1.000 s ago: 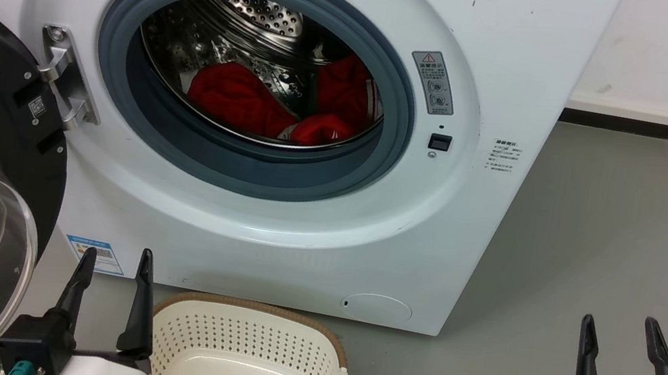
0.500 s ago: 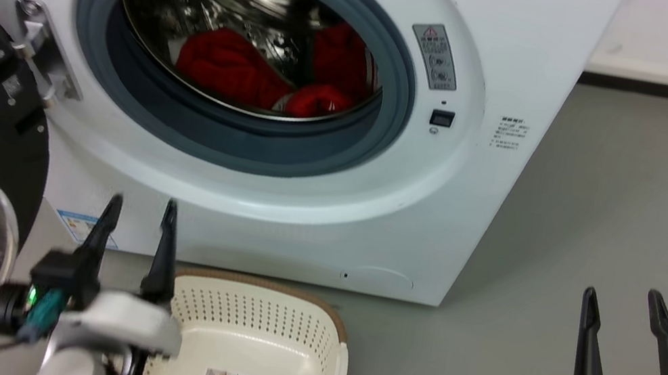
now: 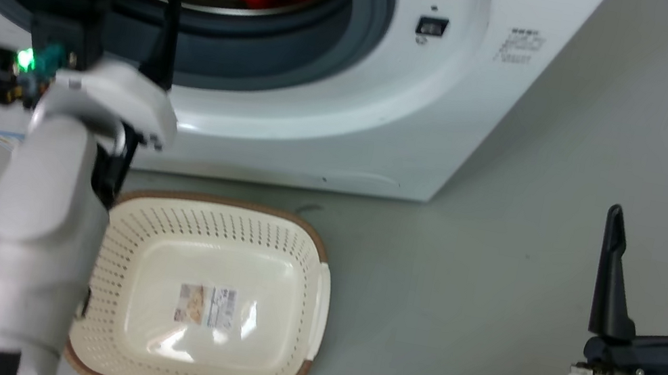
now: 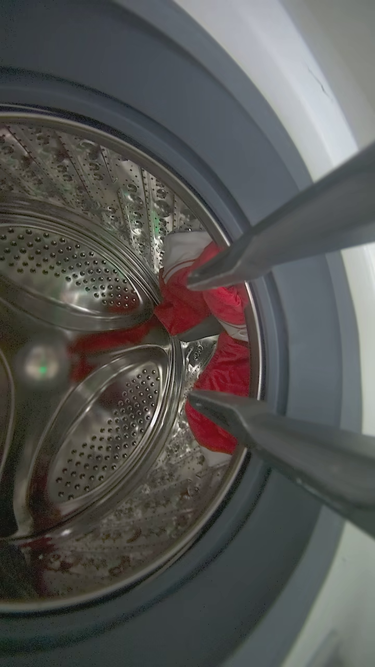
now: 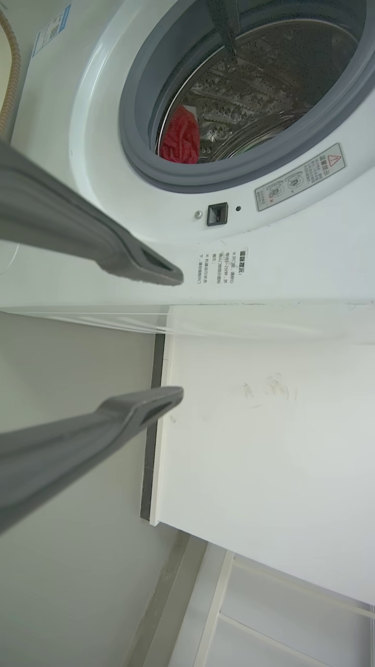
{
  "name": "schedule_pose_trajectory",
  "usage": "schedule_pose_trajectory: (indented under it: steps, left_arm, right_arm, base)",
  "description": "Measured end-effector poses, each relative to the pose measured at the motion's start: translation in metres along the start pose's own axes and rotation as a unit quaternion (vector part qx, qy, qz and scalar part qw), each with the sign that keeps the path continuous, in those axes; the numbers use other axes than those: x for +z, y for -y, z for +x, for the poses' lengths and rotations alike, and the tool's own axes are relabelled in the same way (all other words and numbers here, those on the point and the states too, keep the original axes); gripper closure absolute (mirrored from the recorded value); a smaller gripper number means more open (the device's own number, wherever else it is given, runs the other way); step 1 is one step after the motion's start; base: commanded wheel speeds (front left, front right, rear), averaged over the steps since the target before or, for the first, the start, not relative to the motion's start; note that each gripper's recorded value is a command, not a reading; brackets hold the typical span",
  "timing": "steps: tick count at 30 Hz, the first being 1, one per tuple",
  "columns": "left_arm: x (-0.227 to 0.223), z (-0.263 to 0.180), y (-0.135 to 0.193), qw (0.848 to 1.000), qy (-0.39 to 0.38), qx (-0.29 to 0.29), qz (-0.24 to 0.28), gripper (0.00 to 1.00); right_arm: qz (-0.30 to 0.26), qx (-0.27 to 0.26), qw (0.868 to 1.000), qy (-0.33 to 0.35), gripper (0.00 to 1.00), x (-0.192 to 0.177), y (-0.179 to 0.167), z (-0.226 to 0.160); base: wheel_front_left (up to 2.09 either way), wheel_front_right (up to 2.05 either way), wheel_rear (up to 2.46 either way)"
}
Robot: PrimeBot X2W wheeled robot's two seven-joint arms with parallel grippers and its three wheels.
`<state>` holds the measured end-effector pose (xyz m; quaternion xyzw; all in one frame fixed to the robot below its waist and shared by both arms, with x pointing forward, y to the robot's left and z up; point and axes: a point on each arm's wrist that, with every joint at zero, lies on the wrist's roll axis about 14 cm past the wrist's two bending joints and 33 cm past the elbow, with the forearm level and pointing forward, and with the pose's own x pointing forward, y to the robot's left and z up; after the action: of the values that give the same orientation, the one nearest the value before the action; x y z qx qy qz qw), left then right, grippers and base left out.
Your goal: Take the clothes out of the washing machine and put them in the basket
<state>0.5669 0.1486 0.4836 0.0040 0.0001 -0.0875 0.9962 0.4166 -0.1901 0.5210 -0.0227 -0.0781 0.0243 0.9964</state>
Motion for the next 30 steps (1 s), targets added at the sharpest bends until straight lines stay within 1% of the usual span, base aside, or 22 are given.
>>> schedule_pose_trajectory:
  steps: [7,8,9,10,11,14,16,18,21,24,26,30]
  left_arm:
    - [-0.036,0.074,0.01,0.996,-0.06,-0.043,0.04,0.0]
    - [-0.046,0.094,0.013,0.994,-0.08,-0.052,0.047,0.0]
    - [-0.046,0.094,0.013,0.994,-0.08,-0.052,0.047,0.0]
    - [-0.054,0.113,0.018,0.992,-0.094,-0.064,0.058,0.0]
    - [-0.054,0.113,0.018,0.992,-0.094,-0.064,0.058,0.0]
    - [-0.072,0.136,0.03,0.986,-0.129,-0.084,0.068,0.0]
    - [-0.085,0.148,0.039,0.982,-0.155,-0.095,0.06,0.0]
    - [-0.097,0.157,0.047,0.975,-0.183,-0.107,0.064,0.0]
    - [-0.108,0.17,0.06,0.967,-0.222,-0.12,0.045,0.0]
    - [-0.116,0.179,0.06,0.956,-0.264,-0.125,0.038,0.0]
    - [-0.127,0.181,0.059,0.945,-0.298,-0.13,0.045,0.0]
    - [-0.143,0.184,0.054,0.925,-0.354,-0.133,0.043,0.0]
  right_arm:
    - [0.009,-0.019,0.999,-0.03,0.0,-0.033,0.014,0.017]
    - [0.011,-0.025,0.999,-0.04,0.0,-0.043,0.018,0.021]
    - [0.011,-0.025,0.999,-0.04,0.0,-0.043,0.018,0.021]
    - [0.011,-0.029,0.998,-0.049,0.0,-0.053,0.022,0.025]
    - [0.011,-0.029,0.998,-0.049,0.0,-0.053,0.022,0.025]
    - [0.012,-0.035,0.997,-0.061,0.0,-0.068,0.027,0.03]
    - [0.012,-0.041,0.996,-0.073,0.0,-0.077,0.031,0.029]
    - [0.012,-0.048,0.995,-0.081,0.0,-0.085,0.036,0.029]
    - [0.01,-0.054,0.994,-0.096,0.0,-0.095,0.041,0.026]
    - [0.01,-0.055,0.993,-0.108,0.0,-0.104,0.041,0.024]
    - [0.011,-0.058,0.992,-0.114,0.0,-0.108,0.043,0.023]
    - [0.014,-0.064,0.99,-0.122,0.0,-0.117,0.047,0.023]
  base:
    - [0.0,0.0,0.0]
    - [0.0,0.0,0.0]
    - [0.0,0.0,0.0]
    - [0.0,0.0,0.0]
    - [0.0,0.0,0.0]
    - [0.0,0.0,0.0]
    - [0.0,0.0,0.0]
    - [0.0,0.0,0.0]
    - [0.0,0.0,0.0]
    - [0.0,0.0,0.0]
    - [0.0,0.0,0.0]
    - [0.0,0.0,0.0]
